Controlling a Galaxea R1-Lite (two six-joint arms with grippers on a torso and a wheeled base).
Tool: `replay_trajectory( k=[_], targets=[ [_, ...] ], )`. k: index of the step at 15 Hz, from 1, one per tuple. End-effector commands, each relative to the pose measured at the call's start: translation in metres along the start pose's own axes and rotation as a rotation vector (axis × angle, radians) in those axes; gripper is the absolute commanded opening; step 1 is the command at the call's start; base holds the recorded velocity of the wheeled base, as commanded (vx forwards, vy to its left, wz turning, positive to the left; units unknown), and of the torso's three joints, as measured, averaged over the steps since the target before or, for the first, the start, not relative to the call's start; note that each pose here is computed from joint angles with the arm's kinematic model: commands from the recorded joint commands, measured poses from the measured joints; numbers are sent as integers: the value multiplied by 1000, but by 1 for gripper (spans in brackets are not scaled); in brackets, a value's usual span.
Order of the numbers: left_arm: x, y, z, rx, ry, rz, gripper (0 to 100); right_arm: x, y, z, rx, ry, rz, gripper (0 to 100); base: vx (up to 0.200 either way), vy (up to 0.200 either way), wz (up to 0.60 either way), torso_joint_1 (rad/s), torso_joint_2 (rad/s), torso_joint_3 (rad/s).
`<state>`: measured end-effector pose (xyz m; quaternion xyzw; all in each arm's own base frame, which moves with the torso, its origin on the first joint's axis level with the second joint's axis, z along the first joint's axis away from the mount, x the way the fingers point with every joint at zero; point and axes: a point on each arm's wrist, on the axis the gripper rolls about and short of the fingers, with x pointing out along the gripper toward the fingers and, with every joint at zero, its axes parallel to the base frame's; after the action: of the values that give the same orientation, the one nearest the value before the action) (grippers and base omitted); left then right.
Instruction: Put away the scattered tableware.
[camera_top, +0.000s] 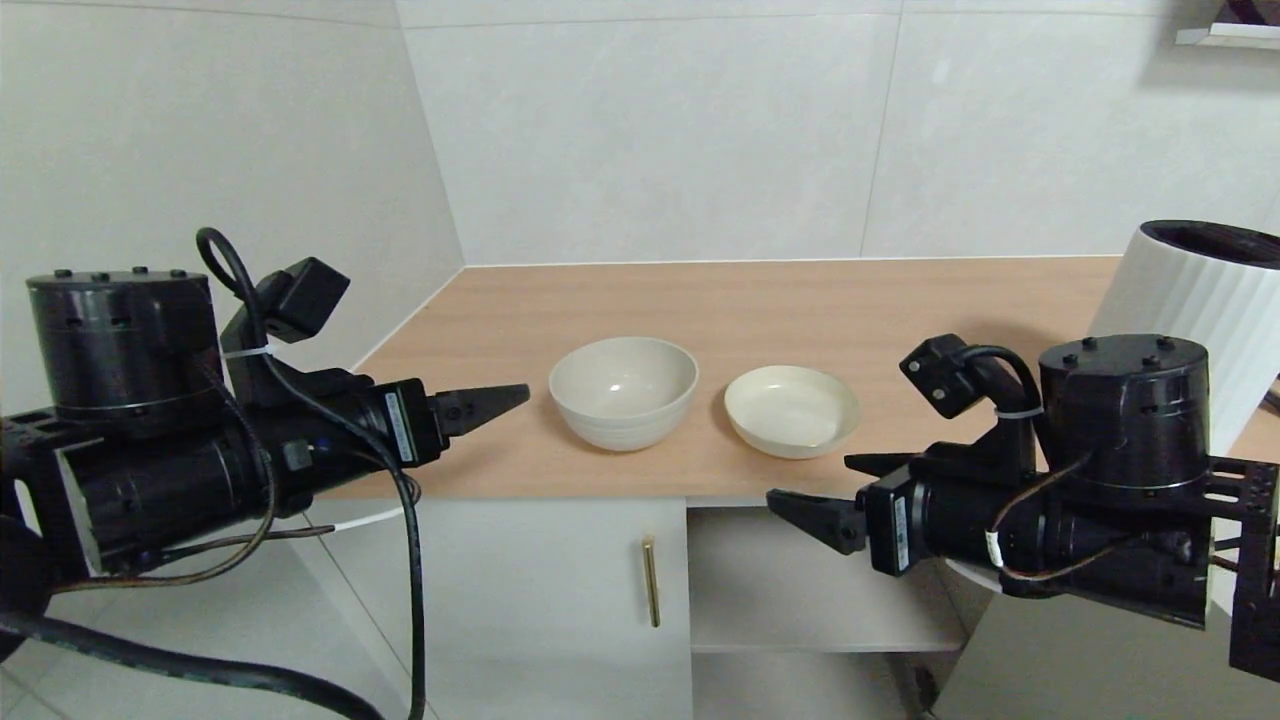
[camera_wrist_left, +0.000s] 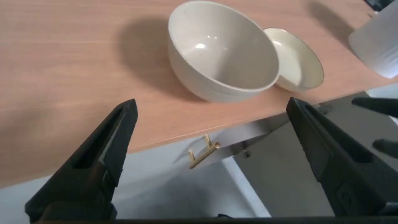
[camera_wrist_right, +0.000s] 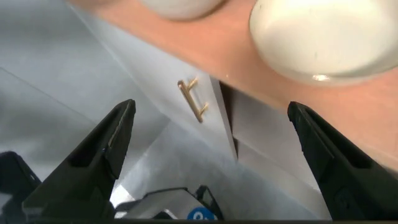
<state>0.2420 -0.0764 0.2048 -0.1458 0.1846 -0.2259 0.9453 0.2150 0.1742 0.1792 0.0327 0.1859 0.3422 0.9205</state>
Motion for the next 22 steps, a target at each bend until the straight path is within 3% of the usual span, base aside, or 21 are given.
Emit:
replay_trajectory(
  k=[1, 2, 4, 5, 6, 7, 9, 12, 15, 16, 20, 22],
  targets=[
    [5, 1, -1, -9, 15, 5, 100, 7, -4, -1, 2, -12, -8, 100, 0, 0, 0, 76, -168, -90],
    [6, 1, 0, -26, 18, 8, 100, 11, -8, 2, 4, -44, -19, 100, 0, 0, 0, 41, -95, -56],
    [8, -2, 8, -125, 14, 5, 100, 24, -18, 20, 20, -74, -114, 100, 0, 0, 0, 11, -25, -18],
    [8, -2, 8, -125, 14, 5, 100, 25, -18, 21, 20, -74, -117, 100, 0, 0, 0, 0, 0, 0],
    [15, -2, 15, -225, 12, 23, 100, 29, -19, 38, 86, -35, -206, 100, 0, 0, 0, 0, 0, 0],
    [24, -1, 18, -274, 4, 50, 100, 30, -19, 45, 151, -20, -217, 100, 0, 0, 0, 0, 0, 0],
    [42, 1, 17, -307, 3, 104, 100, 38, -24, 50, 208, -12, -249, 100, 0, 0, 0, 0, 0, 0],
    [53, -2, 11, -314, 32, 126, 100, 52, -36, 48, 214, -46, -328, 100, 0, 0, 0, 0, 0, 0],
    [62, -4, 10, -378, 60, 134, 100, 49, -42, 54, 222, -59, -346, 100, 0, 0, 0, 0, 0, 0],
    [63, -5, 10, -383, 65, 136, 100, 49, -43, 55, 224, -54, -349, 100, 0, 0, 0, 0, 0, 0],
    [82, -2, 4, -465, 111, 162, 100, 48, -52, 65, 302, 12, -398, 100, 0, 0, 0, 0, 0, 0],
    [90, -2, -2, -482, 132, 168, 100, 51, -56, 62, 307, 23, -412, 100, 0, 0, 0, 0, 0, 0]
  ],
)
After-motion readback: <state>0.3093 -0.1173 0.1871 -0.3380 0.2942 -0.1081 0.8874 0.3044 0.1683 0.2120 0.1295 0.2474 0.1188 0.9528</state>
